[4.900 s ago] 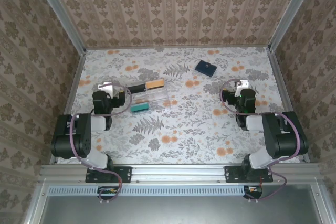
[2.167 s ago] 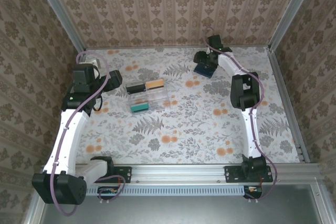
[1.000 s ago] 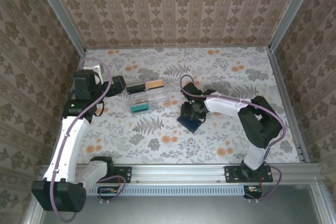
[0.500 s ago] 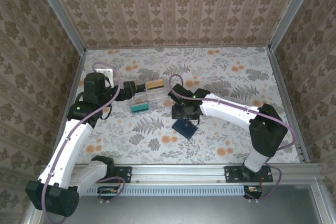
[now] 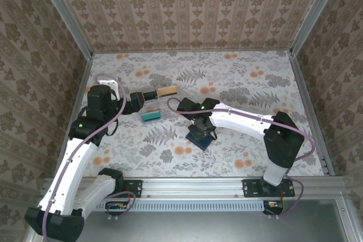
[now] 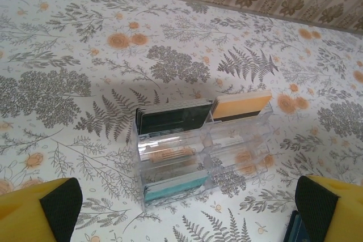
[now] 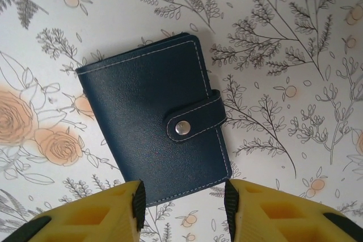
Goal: Take the credit cards out of the card holder
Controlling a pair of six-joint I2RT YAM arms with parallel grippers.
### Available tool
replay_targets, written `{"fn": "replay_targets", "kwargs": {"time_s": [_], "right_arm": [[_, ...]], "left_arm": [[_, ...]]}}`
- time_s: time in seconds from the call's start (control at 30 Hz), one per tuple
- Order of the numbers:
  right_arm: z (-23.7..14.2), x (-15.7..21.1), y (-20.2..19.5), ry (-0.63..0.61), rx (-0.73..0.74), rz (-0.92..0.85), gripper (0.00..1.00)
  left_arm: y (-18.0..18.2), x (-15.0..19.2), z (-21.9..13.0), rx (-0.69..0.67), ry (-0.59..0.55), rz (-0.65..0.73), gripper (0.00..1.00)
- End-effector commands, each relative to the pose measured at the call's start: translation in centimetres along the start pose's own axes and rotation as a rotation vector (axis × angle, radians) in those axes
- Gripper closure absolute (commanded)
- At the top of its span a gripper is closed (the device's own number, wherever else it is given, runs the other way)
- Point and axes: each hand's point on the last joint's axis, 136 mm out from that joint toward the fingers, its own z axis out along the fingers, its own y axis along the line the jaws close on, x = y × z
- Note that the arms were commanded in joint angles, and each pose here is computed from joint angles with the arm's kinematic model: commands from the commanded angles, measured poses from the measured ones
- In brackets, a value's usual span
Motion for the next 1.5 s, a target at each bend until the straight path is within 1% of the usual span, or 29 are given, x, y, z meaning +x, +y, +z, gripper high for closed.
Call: {"fn": "replay_targets", "kwargs": {"time_s": [0.0, 0.27, 0.4, 0.53, 0.63, 0.7, 0.77, 0.8, 0.87, 0.9, 1.03, 1.13, 1.23, 1.3, 1.47], "right_arm": [[1.3, 0.6, 0.5, 0.043, 0.004, -0.123, 0.56], [3.9, 0.3, 1.4, 0.09, 0.003, -0.179, 0.56], [4.9, 0.4, 0.9, 0.108, 0.039, -0.194, 0.56], [5.3, 0.3, 0.8, 0.111, 0.042, -0.204, 0.57], [5.7, 0.4, 0.6, 0.121, 0.041, -0.203, 0.68], [5.9, 0.4, 0.6, 0.124, 0.038, -0.2, 0.7], [6.0, 0.5, 0.5, 0.121, 0.028, -0.192, 0.77], [6.0, 0.5, 0.4, 0.12, 0.027, -0.185, 0.81], [5.6, 0.5, 0.6, 0.115, 0.01, -0.172, 0.95], [5.3, 0.4, 0.8, 0.104, -0.006, -0.16, 0.99], [3.5, -0.4, 2.2, 0.06, -0.102, -0.086, 1.0], [2.1, -1.1, 3.8, 0.029, -0.203, 0.001, 1.0], [1.0, -1.9, 5.4, 0.0, -0.307, 0.097, 1.0], [0.6, -2.3, 6.1, -0.015, -0.354, 0.16, 1.0], [-0.1, -3.1, 7.3, -0.043, -0.446, 0.29, 1.0]], "left_arm": [[0.8, 1.0, -0.4, -0.037, 0.019, -0.032, 0.0], [0.9, 1.2, -1.1, -0.051, 0.024, -0.046, 0.0], [1.2, 1.1, -1.4, -0.063, 0.016, -0.045, 0.0], [1.3, 1.1, -1.6, -0.069, 0.013, -0.044, 0.0], [1.3, 1.3, -1.7, -0.07, 0.019, -0.045, 0.0], [1.3, 1.4, -1.7, -0.069, 0.022, -0.045, 0.0], [1.1, 1.5, -1.7, -0.054, 0.028, -0.04, 0.0], [0.9, 1.6, -1.7, -0.047, 0.031, -0.039, 0.0], [0.8, 1.7, -1.6, -0.037, 0.037, -0.043, 0.0], [0.6, 1.8, -1.6, -0.03, 0.041, -0.049, 0.0], [0.0, 2.3, -1.4, 0.006, 0.06, -0.095, 0.01], [-0.8, 3.2, -0.9, 0.057, 0.093, -0.155, 0.06], [-2.3, 4.7, -0.1, 0.135, 0.138, -0.222, 0.19], [-3.2, 5.8, 0.3, 0.168, 0.171, -0.261, 0.25], [-5.5, 9.3, 1.0, 0.226, 0.254, -0.3, 0.43]]}}
